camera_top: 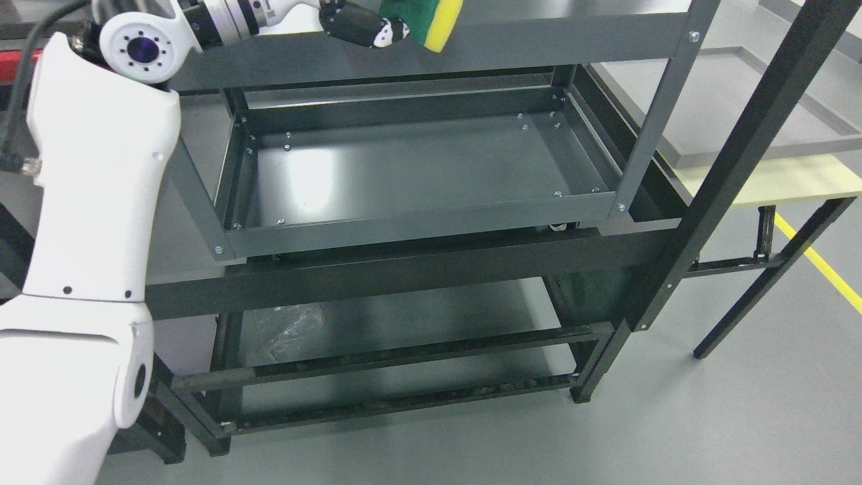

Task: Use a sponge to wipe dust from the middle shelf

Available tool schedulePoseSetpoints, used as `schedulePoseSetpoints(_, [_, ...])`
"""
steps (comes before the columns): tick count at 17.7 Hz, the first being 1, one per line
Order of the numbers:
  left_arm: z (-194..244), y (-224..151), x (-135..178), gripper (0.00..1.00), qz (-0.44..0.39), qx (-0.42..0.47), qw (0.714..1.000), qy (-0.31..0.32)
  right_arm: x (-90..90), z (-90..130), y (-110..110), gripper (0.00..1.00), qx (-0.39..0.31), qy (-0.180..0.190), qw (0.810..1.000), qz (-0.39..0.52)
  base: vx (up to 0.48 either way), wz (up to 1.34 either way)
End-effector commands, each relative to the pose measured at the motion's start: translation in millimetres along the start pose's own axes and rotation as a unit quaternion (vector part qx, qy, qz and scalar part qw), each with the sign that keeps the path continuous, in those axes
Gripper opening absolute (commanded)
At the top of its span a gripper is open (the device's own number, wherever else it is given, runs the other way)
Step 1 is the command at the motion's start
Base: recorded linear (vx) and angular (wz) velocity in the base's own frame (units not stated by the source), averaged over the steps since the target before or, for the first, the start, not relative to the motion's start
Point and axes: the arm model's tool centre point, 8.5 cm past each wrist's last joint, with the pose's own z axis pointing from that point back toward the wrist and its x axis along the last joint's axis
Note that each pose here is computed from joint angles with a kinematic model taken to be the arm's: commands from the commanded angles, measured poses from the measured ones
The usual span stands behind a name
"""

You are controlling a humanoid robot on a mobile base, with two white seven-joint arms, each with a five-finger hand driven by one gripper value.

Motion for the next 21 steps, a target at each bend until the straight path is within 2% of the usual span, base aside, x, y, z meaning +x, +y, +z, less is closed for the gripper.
schedulePoseSetpoints(1, [-36.1,-59.6,25.9,0.08,0.174,0.076,0.977,-0.098,1.5,-0.7,-10.1,1.00,-0.007,0.025,1.000,0.002,0.000,0.00])
schedulePoseSetpoints(6, [-40.3,-151.9,54.0,0.09,0.309,0.100,0.936,-0.136,1.5,-0.7,-10.1,1.00,-0.007,0.025,1.000,0.002,0.000,0.00])
schedulePoseSetpoints(11, [-3.7,-267.9,79.3,0.11,0.435,0.102,0.889,-0.102,2.5,-0.7,-9.8,1.00,-0.007,0.024,1.000,0.002,0.000,0.00])
schedulePoseSetpoints(14, [21.5,-298.7,75.5,0.09,0.502,0.175,0.845,-0.053,2.5,-0.7,-9.8,1.00,-0.007,0.024,1.000,0.002,0.000,0.00])
schedulePoseSetpoints(16, [45.0,-311.6,63.9,0.09,0.521,0.260,0.813,0.010,2.5,-0.7,-9.8,1.00,-0.007,0.024,1.000,0.002,0.000,0.00])
schedulePoseSetpoints(18, [65.3,-316.7,54.7,0.08,0.524,0.323,0.786,0.055,2.5,-0.7,-9.8,1.00,-0.007,0.024,1.000,0.002,0.000,0.00])
schedulePoseSetpoints(21, [94.7,-311.4,46.9,0.08,0.517,0.383,0.761,0.080,1.5,-0.7,-10.1,1.00,-0.007,0.025,1.000,0.002,0.000,0.00])
